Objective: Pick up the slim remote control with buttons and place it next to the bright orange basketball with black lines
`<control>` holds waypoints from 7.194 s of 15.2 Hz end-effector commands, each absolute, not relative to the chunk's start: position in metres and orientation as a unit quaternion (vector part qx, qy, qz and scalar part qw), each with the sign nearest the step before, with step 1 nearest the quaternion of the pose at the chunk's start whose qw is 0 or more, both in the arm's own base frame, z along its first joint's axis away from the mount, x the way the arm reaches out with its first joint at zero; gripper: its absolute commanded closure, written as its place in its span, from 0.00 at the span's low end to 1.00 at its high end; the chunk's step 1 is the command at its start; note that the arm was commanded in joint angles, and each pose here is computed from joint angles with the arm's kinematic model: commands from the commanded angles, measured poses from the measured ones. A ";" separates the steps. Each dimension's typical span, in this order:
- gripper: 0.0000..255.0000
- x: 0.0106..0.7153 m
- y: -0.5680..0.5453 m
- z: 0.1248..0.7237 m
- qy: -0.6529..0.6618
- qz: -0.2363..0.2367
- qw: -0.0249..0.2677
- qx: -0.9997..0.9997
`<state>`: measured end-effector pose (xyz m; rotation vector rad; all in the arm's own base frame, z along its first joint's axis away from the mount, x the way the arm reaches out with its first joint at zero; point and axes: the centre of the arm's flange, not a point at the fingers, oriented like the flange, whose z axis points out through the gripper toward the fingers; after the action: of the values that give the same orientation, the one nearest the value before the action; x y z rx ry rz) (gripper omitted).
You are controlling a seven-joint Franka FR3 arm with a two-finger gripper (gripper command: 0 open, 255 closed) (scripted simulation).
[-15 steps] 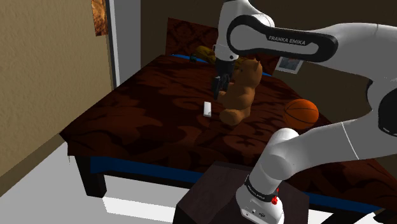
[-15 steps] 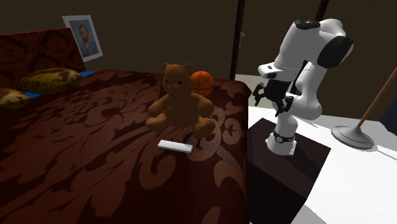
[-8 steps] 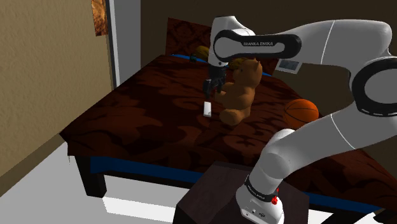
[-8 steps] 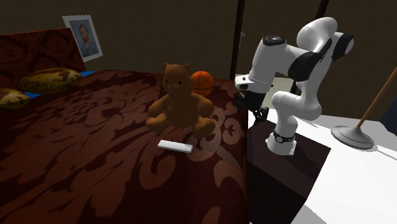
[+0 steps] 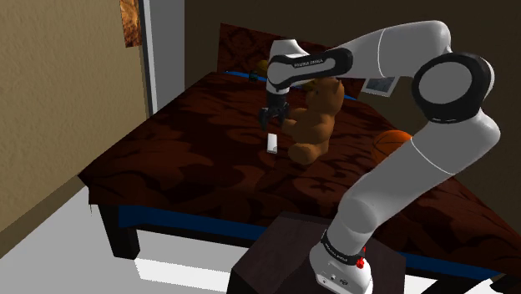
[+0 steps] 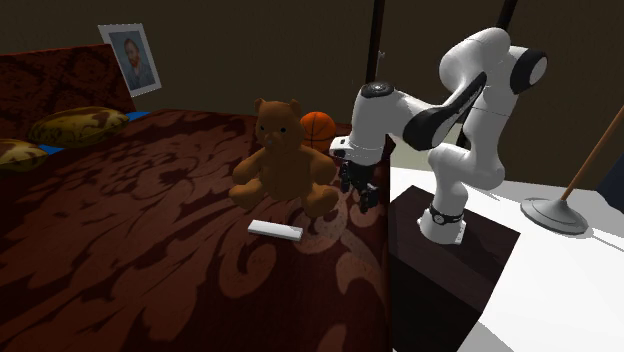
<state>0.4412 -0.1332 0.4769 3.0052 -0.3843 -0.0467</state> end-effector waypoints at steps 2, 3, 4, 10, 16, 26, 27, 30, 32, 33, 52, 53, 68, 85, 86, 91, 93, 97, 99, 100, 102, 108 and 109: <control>0.00 0.461 -0.163 0.455 -0.158 -0.013 0.051 0.986; 0.00 0.467 -0.173 0.448 -0.169 -0.013 0.049 0.984; 0.00 0.473 -0.183 0.441 -0.179 -0.012 0.048 0.983; 0.00 0.504 -0.245 0.400 -0.240 -0.009 0.038 0.970; 0.00 0.529 -0.310 0.358 -0.300 -0.005 0.027 0.953; 0.00 0.553 -0.420 0.287 -0.397 0.000 0.010 0.918; 0.00 0.552 -0.420 0.282 -0.397 0.000 0.010 0.918; 0.00 0.552 -0.421 0.266 -0.397 0.000 0.010 0.918; 0.00 0.552 -0.421 0.255 -0.397 0.000 0.010 0.918; 0.00 0.552 -0.421 0.250 -0.397 0.000 0.010 0.918; 1.00 0.552 -0.421 0.252 -0.397 0.000 0.010 0.918; 1.00 0.552 -0.421 0.258 -0.397 0.000 0.010 0.918; 1.00 0.552 -0.421 0.337 -0.397 0.000 0.010 0.918; 1.00 0.552 -0.421 0.427 -0.397 0.000 0.010 0.918; 1.00 0.552 -0.421 0.432 -0.397 0.000 0.010 0.918; 1.00 0.552 -0.421 0.458 -0.397 0.000 0.010 0.918; 1.00 0.552 -0.421 0.469 -0.397 0.000 0.010 0.918; 1.00 0.552 -0.421 0.490 -0.397 0.000 0.010 0.918; 1.00 0.552 -0.421 0.501 -0.397 0.000 0.010 0.918; 1.00 0.552 -0.421 0.506 -0.397 0.000 0.010 0.918; 1.00 0.552 -0.421 0.516 -0.397 0.000 0.010 0.918; 1.00 0.552 -0.421 0.548 -0.397 0.000 0.010 0.918; 1.00 0.552 -0.421 0.553 -0.397 0.000 0.010 0.918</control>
<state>0.5519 -0.4220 0.5478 2.8653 -1.2381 0.0018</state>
